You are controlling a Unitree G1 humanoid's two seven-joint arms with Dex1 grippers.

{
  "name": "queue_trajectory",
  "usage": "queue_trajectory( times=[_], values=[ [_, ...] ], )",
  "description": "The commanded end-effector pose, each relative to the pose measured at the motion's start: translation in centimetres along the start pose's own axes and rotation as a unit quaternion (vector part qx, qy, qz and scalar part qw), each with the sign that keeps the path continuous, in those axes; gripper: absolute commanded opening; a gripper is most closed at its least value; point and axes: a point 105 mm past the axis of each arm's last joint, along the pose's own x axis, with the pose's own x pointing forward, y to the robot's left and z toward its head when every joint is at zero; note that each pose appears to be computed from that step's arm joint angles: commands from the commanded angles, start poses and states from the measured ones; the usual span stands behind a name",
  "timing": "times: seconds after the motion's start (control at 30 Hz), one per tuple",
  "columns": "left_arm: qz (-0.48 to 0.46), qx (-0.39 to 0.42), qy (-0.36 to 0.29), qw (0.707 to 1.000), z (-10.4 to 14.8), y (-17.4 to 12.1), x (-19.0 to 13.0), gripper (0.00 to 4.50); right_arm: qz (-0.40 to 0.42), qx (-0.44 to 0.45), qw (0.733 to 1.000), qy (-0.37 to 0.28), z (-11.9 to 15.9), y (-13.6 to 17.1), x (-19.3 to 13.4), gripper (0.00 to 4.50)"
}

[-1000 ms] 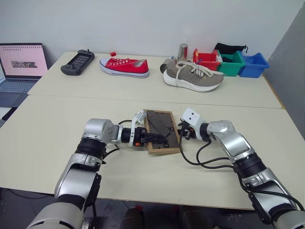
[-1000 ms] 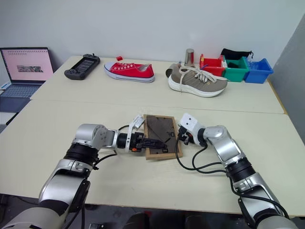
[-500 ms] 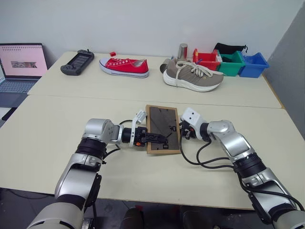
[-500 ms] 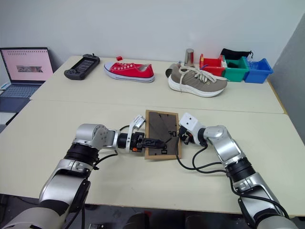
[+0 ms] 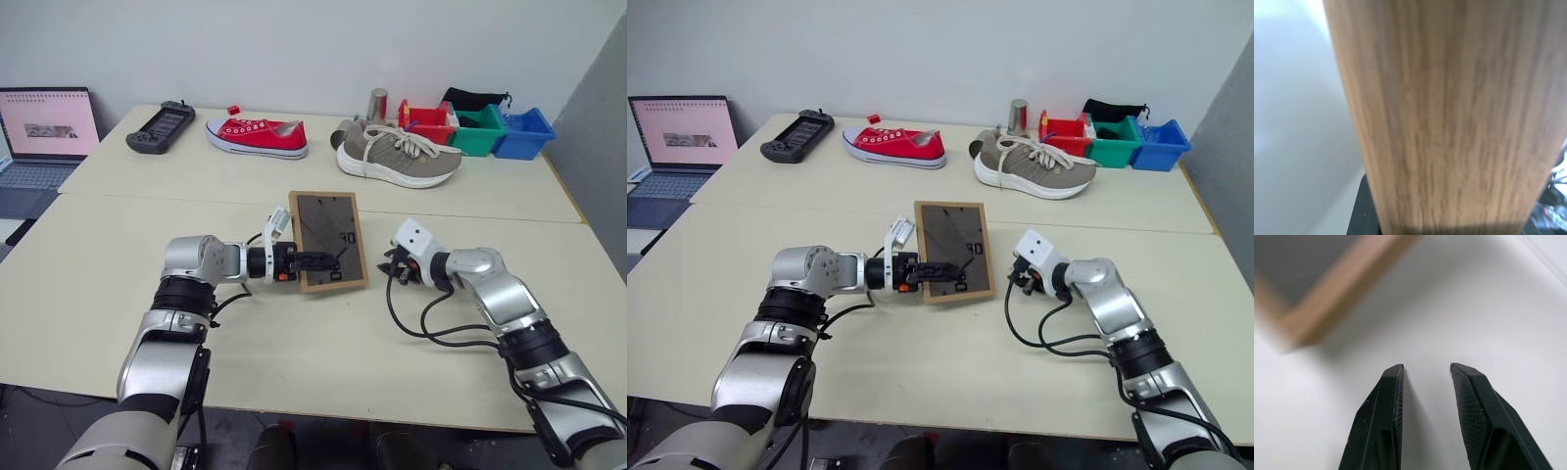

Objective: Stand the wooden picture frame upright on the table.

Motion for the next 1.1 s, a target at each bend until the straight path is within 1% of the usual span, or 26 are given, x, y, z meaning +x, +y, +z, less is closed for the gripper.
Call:
queue_trajectory(
  times=[0.03,0.1,0.17,0.4,0.57,0.67,0.9,1.1],
  values=[
    [-0.012,0.038,-0.062,0.997,3.2,-1.3,-0.5,1.03,0.082,-0.013,0.996,-0.018,1.2,3.7,-1.1,1.60],
    [-0.006,0.036,-0.079,0.996,3.9,-1.2,-0.6,1.03,0.097,-0.010,0.995,-0.024,1.6,4.8,-1.1,1.60],
    [-0.004,0.040,-0.086,0.995,4.2,-1.2,-0.4,1.03,0.097,-0.008,0.995,-0.031,2.2,5.1,-0.7,1.60],
    [-0.006,0.045,-0.090,0.995,4.4,-1.4,0.3,1.03,0.061,-0.007,0.996,-0.060,4.7,4.0,1.3,1.60],
    [-0.013,0.043,-0.089,0.995,4.4,-1.7,0.6,1.03,0.033,-0.007,0.997,-0.067,5.4,2.9,2.1,1.60],
    [-0.020,0.044,-0.080,0.996,4.1,-2.0,0.7,1.03,-0.001,-0.010,0.998,-0.067,5.6,1.5,2.4,1.60],
    [-0.025,0.041,-0.068,0.997,3.6,-2.2,0.7,1.03,-0.046,-0.008,0.996,-0.081,6.2,-0.7,2.2,1.60],
    [-0.034,0.044,-0.051,0.997,3.0,-2.4,0.7,1.03,-0.076,-0.005,0.992,-0.102,7.4,-2.3,1.9,1.60]
  ],
)
